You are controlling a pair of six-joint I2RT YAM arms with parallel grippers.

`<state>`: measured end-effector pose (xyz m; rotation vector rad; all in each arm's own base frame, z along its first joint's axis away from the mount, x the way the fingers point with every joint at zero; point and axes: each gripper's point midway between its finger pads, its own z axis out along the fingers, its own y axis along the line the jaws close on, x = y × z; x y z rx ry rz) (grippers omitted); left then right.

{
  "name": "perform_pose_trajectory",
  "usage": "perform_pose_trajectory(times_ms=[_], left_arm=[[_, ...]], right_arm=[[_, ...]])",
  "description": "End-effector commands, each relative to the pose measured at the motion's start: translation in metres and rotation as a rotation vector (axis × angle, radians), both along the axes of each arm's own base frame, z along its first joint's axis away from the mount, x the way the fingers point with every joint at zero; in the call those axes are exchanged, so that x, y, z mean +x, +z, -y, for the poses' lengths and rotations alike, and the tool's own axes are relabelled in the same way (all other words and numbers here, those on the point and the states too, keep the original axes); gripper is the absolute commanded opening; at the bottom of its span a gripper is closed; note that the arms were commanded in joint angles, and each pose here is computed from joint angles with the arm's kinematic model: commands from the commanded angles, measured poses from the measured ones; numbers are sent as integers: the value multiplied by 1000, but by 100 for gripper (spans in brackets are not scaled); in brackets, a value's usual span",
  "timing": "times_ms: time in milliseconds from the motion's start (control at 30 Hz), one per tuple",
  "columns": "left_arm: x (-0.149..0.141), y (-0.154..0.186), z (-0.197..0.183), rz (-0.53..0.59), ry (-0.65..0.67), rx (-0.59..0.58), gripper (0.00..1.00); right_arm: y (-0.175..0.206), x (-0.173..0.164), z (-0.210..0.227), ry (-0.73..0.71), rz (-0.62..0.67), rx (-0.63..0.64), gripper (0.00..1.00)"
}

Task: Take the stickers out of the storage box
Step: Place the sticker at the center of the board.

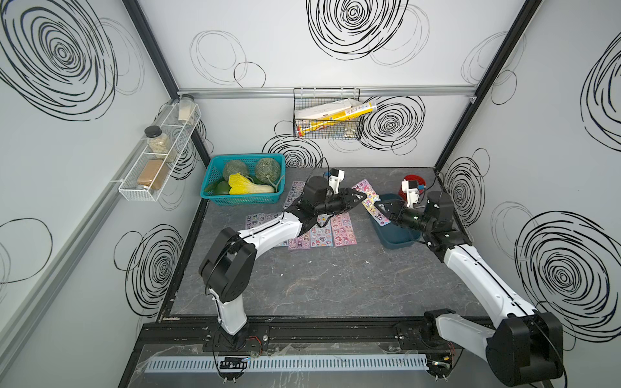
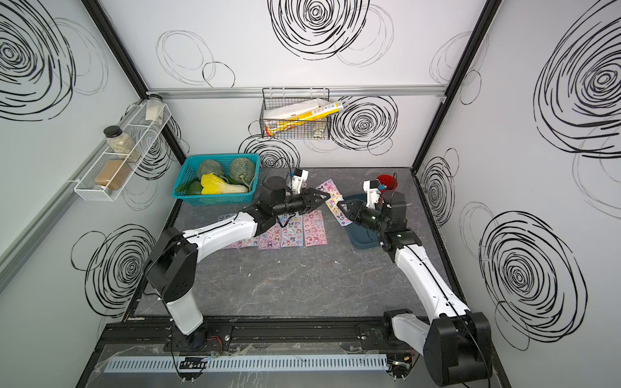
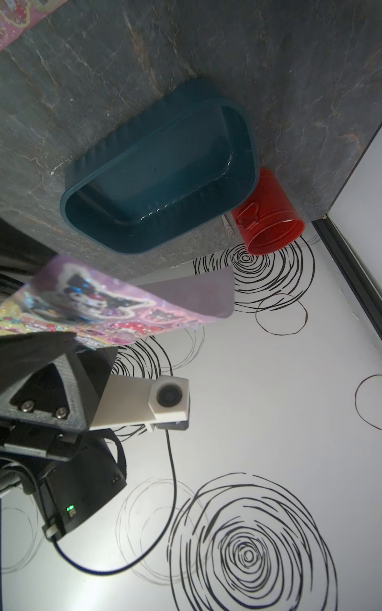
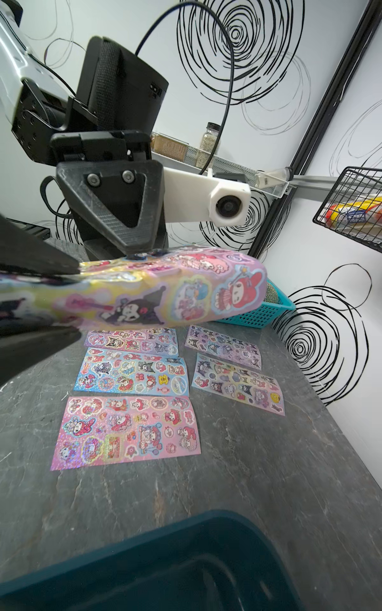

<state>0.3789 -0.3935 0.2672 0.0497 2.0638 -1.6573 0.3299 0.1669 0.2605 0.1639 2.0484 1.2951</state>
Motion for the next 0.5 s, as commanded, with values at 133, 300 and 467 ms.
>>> perform_pose_trajectory(times_ms=[133,300,467], left_arm=[[1,26,-1,88,-3,-16,7],[3,25,-13,111,-6,24,0],[5,21,-37,130,-61,90,0]], right_arm=[[5,1,-3,13,25,-6,33],[-4,-2,-1,19,8,-60,44],[-6,-4,-3,79,26,-131,59]])
